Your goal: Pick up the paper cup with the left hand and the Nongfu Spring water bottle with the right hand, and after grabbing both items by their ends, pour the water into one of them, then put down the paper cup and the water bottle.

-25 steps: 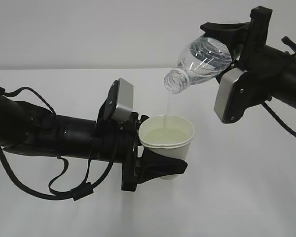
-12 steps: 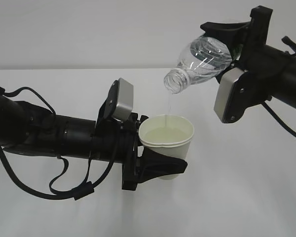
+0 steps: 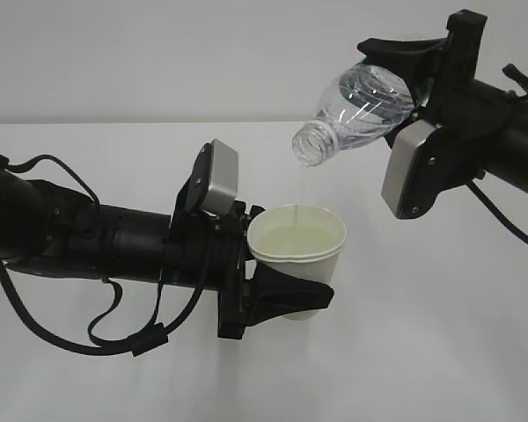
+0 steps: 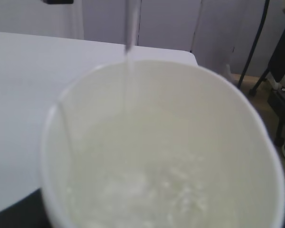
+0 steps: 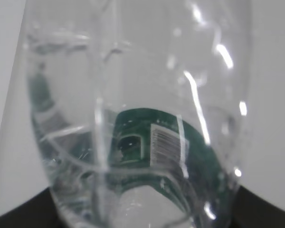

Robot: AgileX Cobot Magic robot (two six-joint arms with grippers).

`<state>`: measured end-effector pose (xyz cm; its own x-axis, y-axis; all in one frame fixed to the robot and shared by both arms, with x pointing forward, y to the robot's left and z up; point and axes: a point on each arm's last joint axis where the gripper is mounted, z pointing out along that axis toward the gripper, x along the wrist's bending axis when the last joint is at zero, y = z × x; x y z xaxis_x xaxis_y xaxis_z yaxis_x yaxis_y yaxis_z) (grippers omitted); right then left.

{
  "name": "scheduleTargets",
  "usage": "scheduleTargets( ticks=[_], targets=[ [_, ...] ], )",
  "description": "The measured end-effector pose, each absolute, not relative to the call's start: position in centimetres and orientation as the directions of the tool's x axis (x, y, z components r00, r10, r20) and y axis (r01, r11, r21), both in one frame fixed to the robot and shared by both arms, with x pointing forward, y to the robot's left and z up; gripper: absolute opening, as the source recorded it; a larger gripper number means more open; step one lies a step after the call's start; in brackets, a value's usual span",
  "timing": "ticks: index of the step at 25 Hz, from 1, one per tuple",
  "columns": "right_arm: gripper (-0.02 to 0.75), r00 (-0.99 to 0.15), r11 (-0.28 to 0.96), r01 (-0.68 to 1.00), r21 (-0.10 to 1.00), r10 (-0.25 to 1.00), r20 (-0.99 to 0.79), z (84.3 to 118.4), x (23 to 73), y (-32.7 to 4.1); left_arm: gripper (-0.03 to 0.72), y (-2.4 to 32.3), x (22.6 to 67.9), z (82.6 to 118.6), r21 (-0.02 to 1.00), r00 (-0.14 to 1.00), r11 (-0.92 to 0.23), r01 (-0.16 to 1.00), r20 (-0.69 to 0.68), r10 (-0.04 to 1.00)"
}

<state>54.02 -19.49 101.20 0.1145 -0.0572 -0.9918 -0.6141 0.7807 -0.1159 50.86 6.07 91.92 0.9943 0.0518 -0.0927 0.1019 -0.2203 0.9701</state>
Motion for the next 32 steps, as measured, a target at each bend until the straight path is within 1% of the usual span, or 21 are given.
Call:
scheduleTargets(
  ticks=[7,13,22,32],
  targets=[
    [0.400,0.115,0.781,-0.614,-0.116,-0.057,-0.992,101.21,54.02,-19.49,0.474,6.07,50.87,91.93,0.970,0.994,-0.219,0.103,-0.093,0.053],
    [0.400,0.116,0.780,-0.615,-0.116,-0.056,-0.992,101.23,54.02,-19.48,0.474,6.09,51.06,91.86,0.968,0.992,-0.223,0.112,-0.097,0.076],
    [0.400,0.087,0.782,-0.619,-0.068,-0.018,-0.996,101.23,54.02,-19.48,0.474,6.09,51.33,91.96,0.970,0.988,-0.208,0.128,-0.108,0.108],
    [0.400,0.051,0.782,-0.623,-0.011,0.027,-0.998,101.23,54.02,-19.48,0.474,6.09,51.39,91.99,0.970,0.987,-0.204,0.133,-0.112,0.114]
  ],
)
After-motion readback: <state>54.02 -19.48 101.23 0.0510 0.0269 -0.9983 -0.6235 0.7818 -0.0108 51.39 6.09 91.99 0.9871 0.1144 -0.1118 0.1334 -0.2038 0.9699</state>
